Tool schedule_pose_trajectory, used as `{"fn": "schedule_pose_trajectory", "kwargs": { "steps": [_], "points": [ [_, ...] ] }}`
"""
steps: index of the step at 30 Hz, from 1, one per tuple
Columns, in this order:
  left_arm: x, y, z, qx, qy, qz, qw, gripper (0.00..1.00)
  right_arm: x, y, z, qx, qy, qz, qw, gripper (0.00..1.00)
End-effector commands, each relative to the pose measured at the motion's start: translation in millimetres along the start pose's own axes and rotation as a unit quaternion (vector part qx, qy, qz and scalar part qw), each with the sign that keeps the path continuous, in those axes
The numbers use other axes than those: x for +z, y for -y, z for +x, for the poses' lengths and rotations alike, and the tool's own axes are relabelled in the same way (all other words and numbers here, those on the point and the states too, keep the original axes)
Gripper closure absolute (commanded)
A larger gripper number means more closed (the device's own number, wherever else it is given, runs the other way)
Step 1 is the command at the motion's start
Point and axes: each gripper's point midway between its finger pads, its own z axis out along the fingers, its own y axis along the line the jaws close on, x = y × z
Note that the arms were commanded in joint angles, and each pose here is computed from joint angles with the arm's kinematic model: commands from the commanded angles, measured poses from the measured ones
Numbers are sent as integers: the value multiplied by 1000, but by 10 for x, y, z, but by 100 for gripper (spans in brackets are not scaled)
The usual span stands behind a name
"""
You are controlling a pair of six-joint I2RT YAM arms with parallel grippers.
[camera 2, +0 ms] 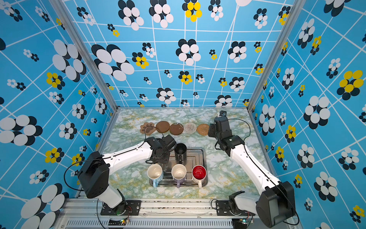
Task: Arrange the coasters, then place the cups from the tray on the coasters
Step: 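Grasp the white speckled mug by its handle with the left gripper and lift it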
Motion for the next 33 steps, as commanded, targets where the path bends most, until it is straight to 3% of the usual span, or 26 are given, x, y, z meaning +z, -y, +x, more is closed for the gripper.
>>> {"fn": "schedule_pose_trajectory", "kwargs": {
  "steps": [1,13,19,33],
  "points": [
    [79,-2,-12,-3,-1,-5,1000,67,20,11,18,2,6,3,1000,42],
    [144,-32,-32,-10,-3,-8,1000,81,30,15,31,2,4,5,1000,41],
    [119,-45,-83,-14,7,-12,1000,100,31,14,29,1,3,5,1000,41],
    [-189,-101,-317,-52,90,23,994,100,35,24,40,0,1,9,1000,41]
  ]
}}
